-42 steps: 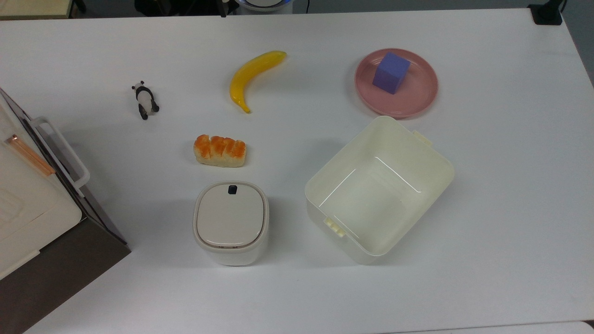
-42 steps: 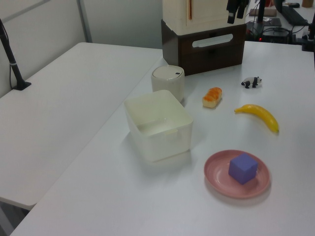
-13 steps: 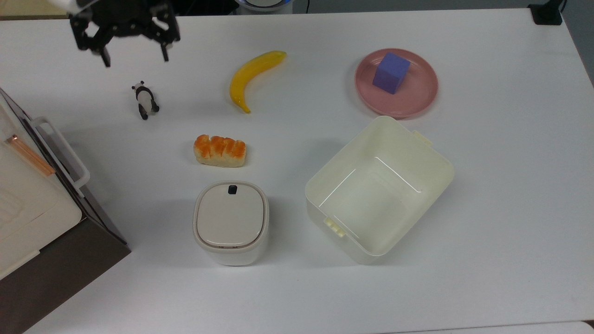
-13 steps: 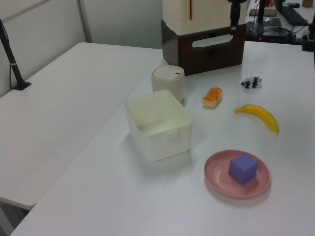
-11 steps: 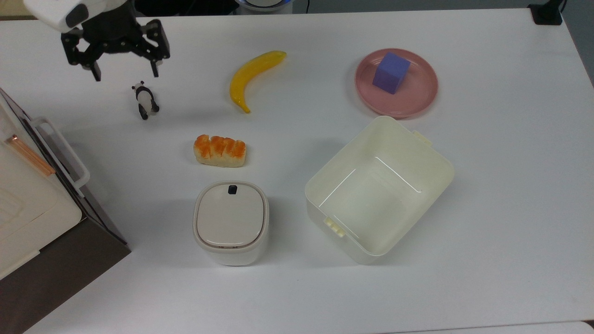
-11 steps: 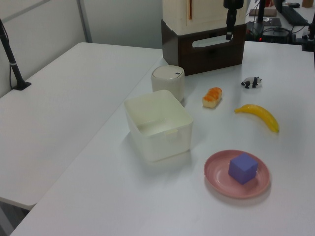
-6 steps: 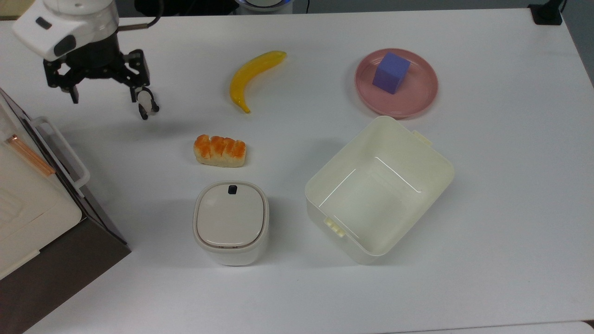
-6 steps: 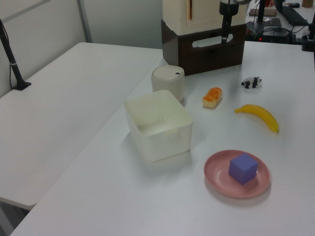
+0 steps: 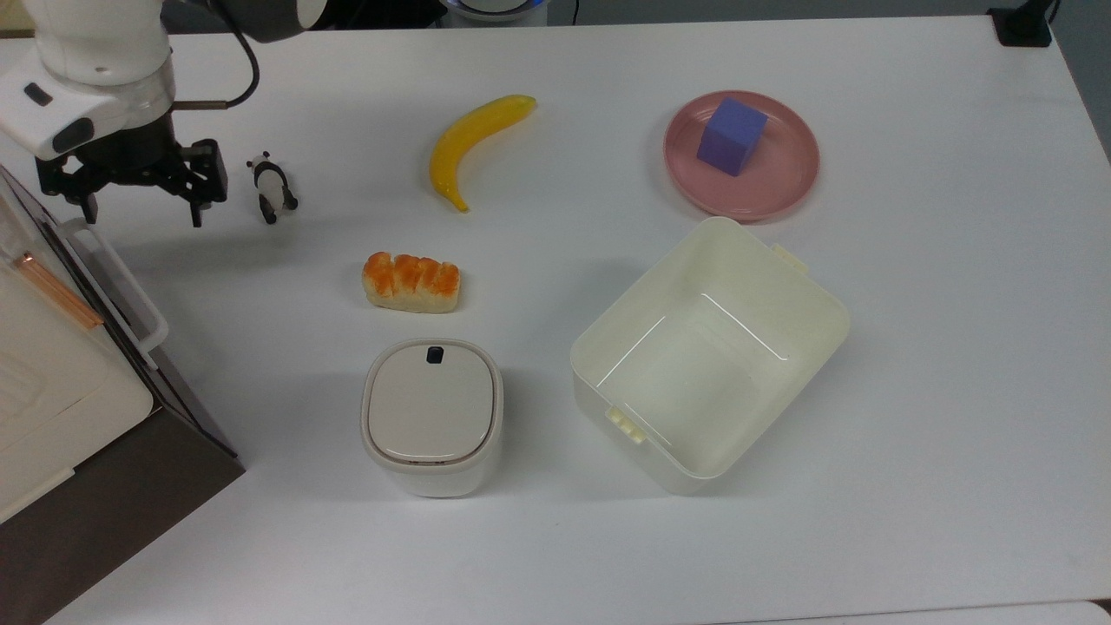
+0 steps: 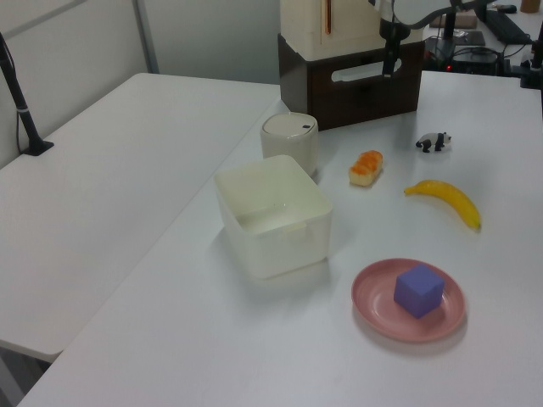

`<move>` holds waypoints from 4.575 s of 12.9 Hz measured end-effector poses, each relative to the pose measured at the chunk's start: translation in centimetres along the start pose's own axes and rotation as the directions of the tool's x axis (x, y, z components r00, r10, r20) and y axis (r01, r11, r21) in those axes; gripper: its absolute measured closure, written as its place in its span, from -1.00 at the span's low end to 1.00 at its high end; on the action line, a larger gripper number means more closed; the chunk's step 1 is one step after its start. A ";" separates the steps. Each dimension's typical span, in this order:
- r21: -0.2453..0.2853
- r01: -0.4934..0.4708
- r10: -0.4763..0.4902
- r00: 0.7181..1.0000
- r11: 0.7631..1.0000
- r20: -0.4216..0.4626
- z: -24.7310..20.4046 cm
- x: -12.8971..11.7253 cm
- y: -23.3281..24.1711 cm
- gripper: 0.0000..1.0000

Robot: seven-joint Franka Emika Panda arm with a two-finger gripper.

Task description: Slide the drawer open

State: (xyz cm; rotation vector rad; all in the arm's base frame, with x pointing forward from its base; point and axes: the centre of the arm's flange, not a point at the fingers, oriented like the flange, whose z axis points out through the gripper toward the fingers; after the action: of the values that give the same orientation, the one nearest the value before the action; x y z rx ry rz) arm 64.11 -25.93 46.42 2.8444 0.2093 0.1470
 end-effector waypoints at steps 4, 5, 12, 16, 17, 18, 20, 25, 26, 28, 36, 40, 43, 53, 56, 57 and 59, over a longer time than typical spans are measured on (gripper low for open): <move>-0.037 -0.014 0.014 1.000 0.999 0.015 2.1 -1.1 2.3 -1.00; -0.040 -0.013 0.014 1.000 0.999 0.020 2.3 -1.2 2.5 -1.00; -0.050 0.039 -0.038 0.999 0.998 0.019 2.9 0.5 0.7 -1.00; -0.051 -0.037 0.035 0.999 0.998 -0.035 4.1 2.4 -1.2 -1.00; -0.051 -0.050 0.048 0.998 0.997 -0.041 4.5 2.6 -1.4 -1.00; -0.051 -0.055 0.053 0.998 0.997 -0.042 4.6 2.6 -1.4 -0.99; -0.057 -0.060 0.056 0.997 0.997 -0.054 4.3 2.7 -1.1 -0.63; -0.072 -0.076 0.071 0.995 0.994 -0.071 3.4 2.6 0.3 0.43; -0.072 -0.077 0.072 0.995 0.994 -0.071 3.4 2.6 0.3 0.43; -0.072 -0.077 0.072 0.995 0.994 -0.071 3.4 2.6 0.2 0.43; -0.067 -0.072 0.067 0.996 0.995 -0.066 3.3 2.5 -0.2 0.44; -0.051 -0.073 0.070 0.996 0.996 -0.059 2.8 2.6 -1.2 0.44; -0.039 -0.075 0.073 0.996 0.996 -0.048 2.5 2.7 -1.8 0.44; -0.012 -0.053 0.052 0.998 0.999 -0.042 1.5 2.8 -3.8 0.49; 0.003 -0.043 0.043 0.999 0.999 -0.023 0.7 2.6 -4.6 0.50; 0.005 -0.042 0.042 0.999 0.999 -0.020 0.7 2.6 -4.7 0.50; 0.007 -0.039 0.039 0.999 0.999 -0.019 0.6 2.5 -4.9 0.51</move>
State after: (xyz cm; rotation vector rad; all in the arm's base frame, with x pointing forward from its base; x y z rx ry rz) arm 66.01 -21.05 44.67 2.8558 0.1586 0.1815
